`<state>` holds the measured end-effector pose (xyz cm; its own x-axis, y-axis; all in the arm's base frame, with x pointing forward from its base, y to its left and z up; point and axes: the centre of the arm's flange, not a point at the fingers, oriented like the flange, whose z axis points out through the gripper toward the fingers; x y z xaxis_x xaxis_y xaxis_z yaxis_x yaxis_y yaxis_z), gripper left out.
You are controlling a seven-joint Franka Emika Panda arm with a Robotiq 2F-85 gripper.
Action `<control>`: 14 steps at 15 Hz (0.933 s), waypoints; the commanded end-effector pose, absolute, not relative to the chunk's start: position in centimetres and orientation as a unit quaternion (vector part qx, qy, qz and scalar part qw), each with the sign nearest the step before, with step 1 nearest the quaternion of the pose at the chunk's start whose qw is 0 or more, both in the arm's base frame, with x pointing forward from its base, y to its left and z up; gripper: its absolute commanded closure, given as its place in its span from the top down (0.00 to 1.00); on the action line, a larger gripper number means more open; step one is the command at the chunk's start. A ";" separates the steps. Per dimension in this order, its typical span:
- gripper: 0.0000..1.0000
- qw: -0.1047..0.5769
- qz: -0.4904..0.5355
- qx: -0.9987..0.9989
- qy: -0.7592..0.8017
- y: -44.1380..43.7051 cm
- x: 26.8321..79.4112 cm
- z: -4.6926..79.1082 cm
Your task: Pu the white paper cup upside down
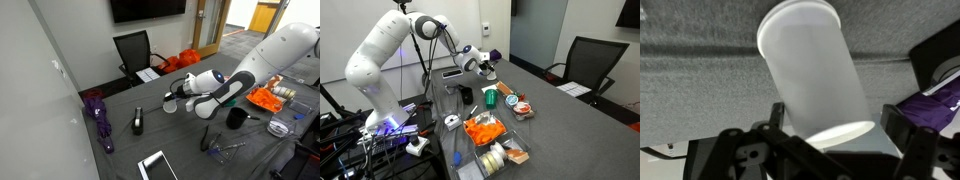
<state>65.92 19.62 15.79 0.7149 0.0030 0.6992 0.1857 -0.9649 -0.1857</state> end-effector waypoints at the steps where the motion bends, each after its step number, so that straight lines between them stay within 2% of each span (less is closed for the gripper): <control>1: 1.00 0.095 -0.387 -0.916 -0.042 17.8 64.2 16.6; 14: 1.00 0.101 -0.406 -0.908 -0.024 17.9 64.2 21.3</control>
